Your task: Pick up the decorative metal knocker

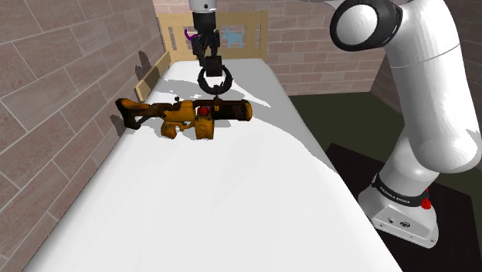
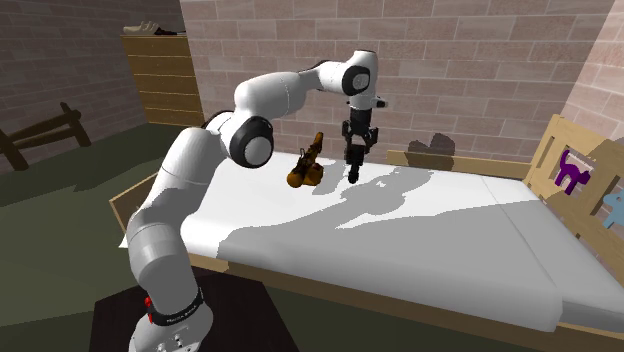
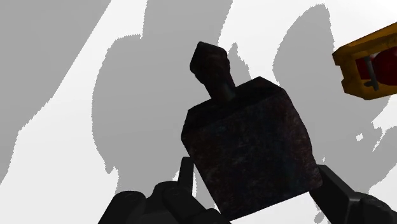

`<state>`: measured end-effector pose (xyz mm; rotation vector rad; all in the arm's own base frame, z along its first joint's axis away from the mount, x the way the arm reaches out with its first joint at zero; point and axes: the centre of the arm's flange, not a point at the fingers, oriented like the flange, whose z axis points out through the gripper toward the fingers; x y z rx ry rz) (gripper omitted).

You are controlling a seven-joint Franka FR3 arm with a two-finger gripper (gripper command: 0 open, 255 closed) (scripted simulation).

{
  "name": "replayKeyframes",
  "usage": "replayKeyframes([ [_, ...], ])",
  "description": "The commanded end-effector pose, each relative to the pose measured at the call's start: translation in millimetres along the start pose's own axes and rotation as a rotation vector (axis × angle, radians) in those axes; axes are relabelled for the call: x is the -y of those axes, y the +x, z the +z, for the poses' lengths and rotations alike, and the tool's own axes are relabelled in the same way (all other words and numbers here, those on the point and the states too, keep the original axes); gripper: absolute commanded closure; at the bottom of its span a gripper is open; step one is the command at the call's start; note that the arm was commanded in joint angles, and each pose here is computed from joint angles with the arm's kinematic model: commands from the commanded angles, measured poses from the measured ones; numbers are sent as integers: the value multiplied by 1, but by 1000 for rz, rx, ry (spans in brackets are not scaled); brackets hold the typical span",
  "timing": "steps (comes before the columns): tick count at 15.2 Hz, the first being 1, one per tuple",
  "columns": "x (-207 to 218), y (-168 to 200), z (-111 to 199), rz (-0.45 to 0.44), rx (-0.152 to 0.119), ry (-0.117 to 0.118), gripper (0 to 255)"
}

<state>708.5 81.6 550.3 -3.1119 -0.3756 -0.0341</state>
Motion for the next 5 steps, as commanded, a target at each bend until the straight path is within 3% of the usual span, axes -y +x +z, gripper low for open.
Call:
replayKeyframes([
  [1, 0, 0, -12, 0, 0, 0, 255],
  [5, 0, 0, -23, 0, 0, 0, 255],
])
